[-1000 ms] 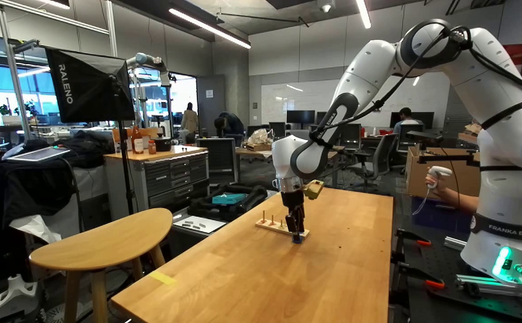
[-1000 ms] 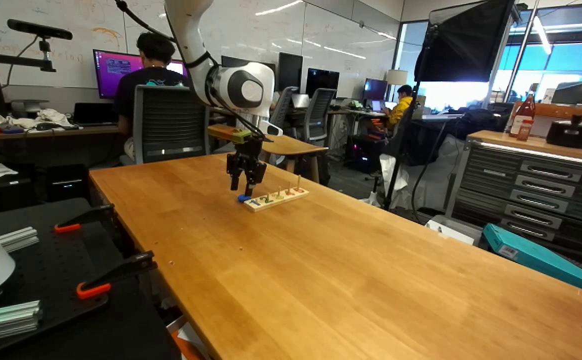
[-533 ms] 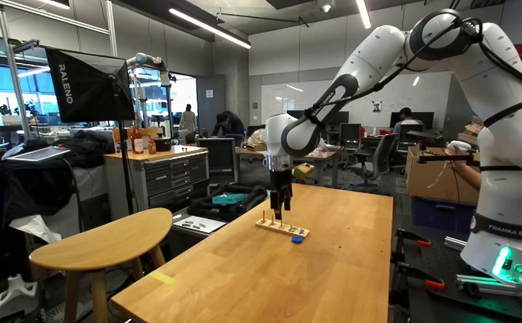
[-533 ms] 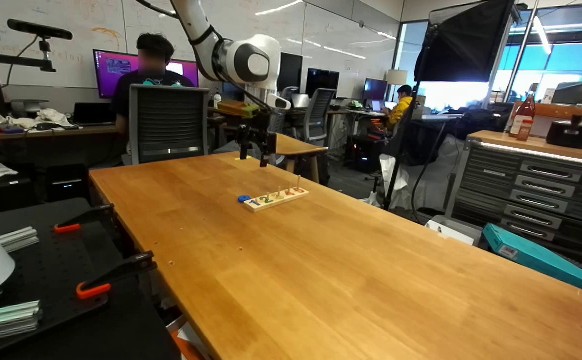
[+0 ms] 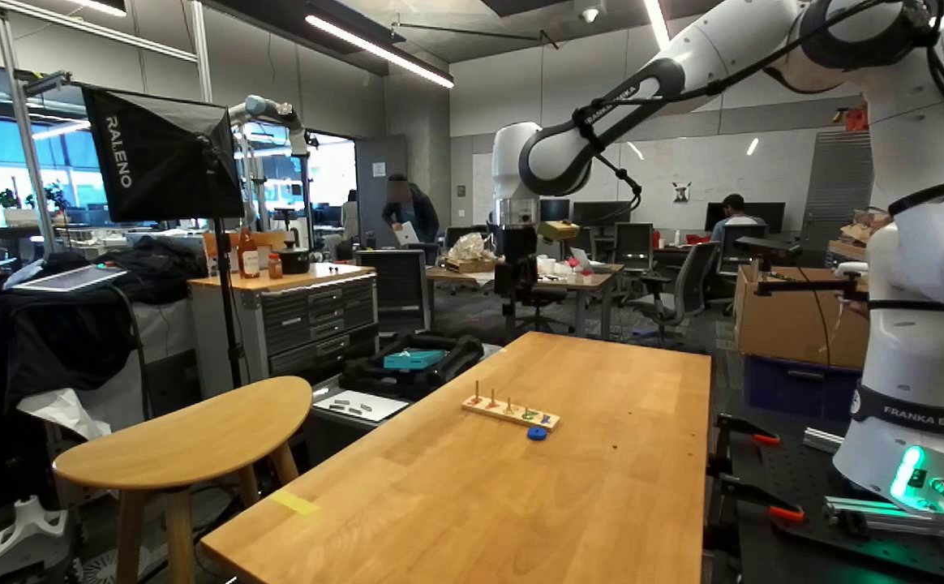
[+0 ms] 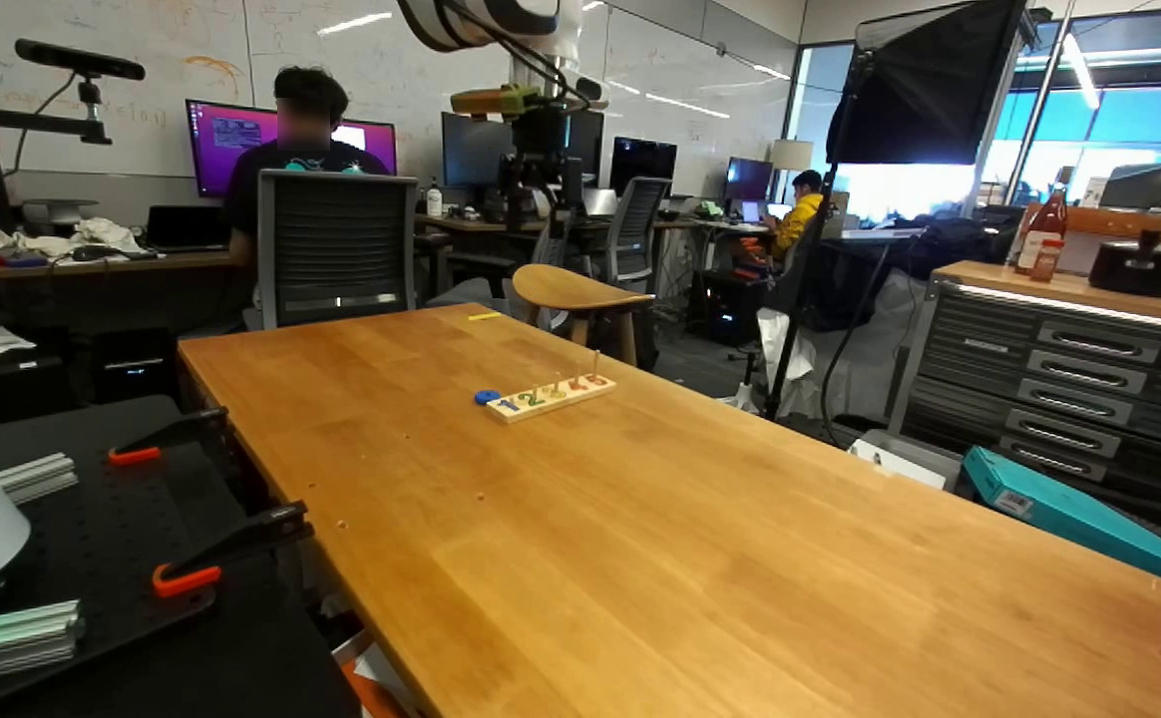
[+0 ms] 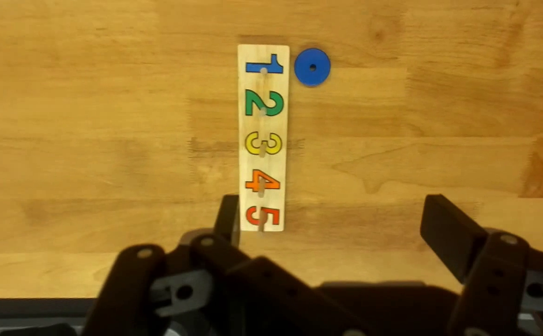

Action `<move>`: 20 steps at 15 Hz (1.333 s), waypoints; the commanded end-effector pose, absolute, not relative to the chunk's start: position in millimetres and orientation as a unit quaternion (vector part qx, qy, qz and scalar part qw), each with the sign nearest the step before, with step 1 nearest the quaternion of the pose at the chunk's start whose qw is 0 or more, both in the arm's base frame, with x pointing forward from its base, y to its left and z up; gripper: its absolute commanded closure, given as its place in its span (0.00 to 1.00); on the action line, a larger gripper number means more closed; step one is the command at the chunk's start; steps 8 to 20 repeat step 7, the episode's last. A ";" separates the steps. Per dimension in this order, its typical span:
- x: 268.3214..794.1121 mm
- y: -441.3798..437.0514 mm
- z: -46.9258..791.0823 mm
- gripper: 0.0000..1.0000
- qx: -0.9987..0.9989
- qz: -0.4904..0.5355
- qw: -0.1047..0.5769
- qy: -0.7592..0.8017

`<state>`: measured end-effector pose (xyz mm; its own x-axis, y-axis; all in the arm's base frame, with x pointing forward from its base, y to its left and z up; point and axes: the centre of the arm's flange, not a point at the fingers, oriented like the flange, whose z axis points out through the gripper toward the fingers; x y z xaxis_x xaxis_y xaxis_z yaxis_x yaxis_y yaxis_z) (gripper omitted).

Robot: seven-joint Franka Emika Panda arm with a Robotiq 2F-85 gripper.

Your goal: Remove the blue ring from the wooden stand

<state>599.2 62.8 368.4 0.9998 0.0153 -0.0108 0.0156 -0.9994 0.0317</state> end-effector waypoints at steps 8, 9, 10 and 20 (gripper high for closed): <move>592.7 26.1 389.1 0.00 0.999 -0.019 0.034 -0.022; 592.7 26.1 389.1 0.00 0.999 -0.019 0.034 -0.022; 592.7 26.1 389.1 0.00 0.999 -0.019 0.034 -0.022; 592.7 26.1 389.1 0.00 0.999 -0.019 0.034 -0.022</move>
